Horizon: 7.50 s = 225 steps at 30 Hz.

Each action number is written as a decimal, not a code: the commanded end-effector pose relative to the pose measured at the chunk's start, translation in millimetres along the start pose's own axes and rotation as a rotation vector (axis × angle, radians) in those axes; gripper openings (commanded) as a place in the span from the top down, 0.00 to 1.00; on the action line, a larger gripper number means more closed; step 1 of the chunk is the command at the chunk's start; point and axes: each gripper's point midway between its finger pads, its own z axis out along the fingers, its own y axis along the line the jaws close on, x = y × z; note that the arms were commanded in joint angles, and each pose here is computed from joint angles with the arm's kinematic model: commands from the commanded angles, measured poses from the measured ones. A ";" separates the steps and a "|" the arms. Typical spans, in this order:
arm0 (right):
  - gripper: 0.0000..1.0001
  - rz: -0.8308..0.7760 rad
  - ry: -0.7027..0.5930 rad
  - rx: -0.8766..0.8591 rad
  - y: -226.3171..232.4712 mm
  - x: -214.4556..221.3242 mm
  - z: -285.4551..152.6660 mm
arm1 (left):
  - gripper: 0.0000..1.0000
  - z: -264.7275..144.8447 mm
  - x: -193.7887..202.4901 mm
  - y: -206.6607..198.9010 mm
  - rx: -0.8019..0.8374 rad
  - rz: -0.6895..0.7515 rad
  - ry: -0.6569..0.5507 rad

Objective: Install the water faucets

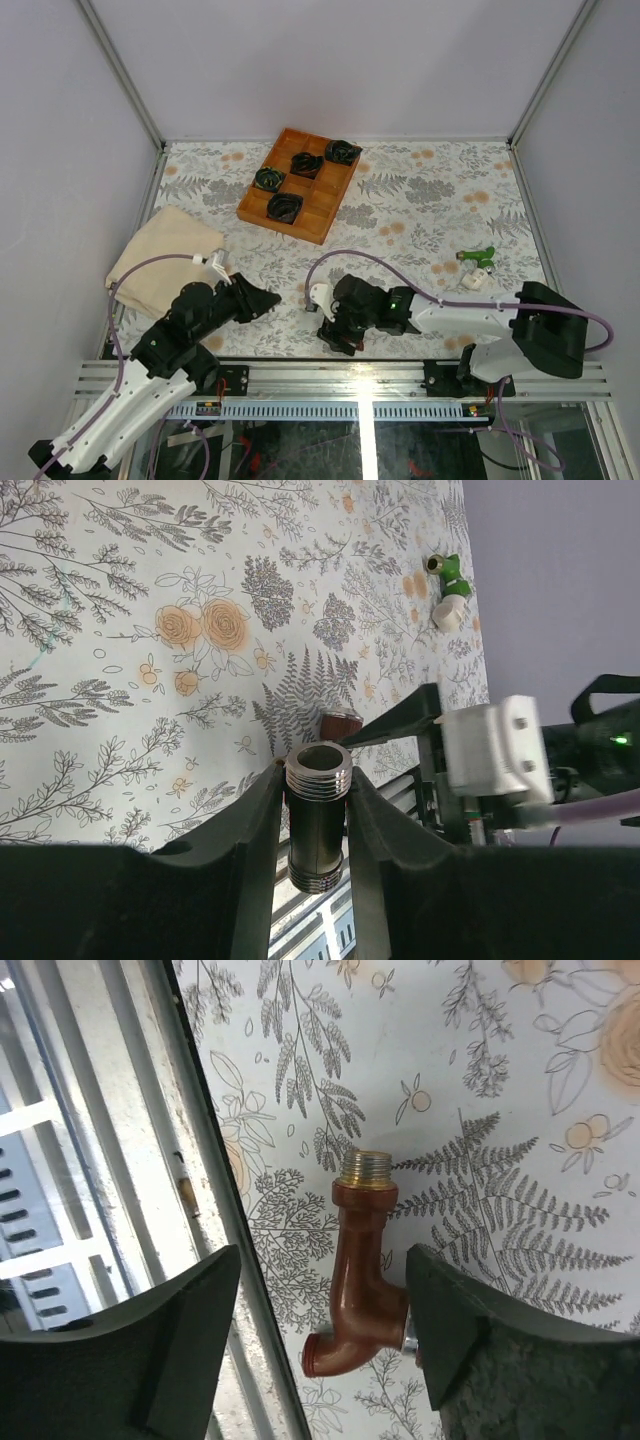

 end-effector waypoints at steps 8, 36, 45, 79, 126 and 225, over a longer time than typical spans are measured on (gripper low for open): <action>0.23 0.509 -0.429 0.290 -35.5 -30.7 -46.7 | 1.00 16.8 9.7 -28.7 0.171 0.039 0.078; 0.28 1.204 -0.561 0.205 -29.5 30.6 -33.9 | 1.00 54.3 54.3 -16.3 0.311 -0.017 0.222; 0.35 1.278 -0.550 0.181 -25.9 43.2 -29.0 | 1.00 77.0 60.8 -12.0 0.274 -0.042 0.288; 0.47 1.382 -0.554 0.072 -16.7 42.5 -10.8 | 1.00 105.4 98.6 4.9 0.246 -0.089 0.390; 0.41 1.417 -0.503 0.081 -16.0 47.0 4.3 | 1.00 107.6 102.7 11.0 0.258 0.020 0.471; 0.22 1.307 -0.420 0.136 -10.4 62.4 -18.4 | 1.00 98.4 85.7 5.1 0.253 0.047 0.375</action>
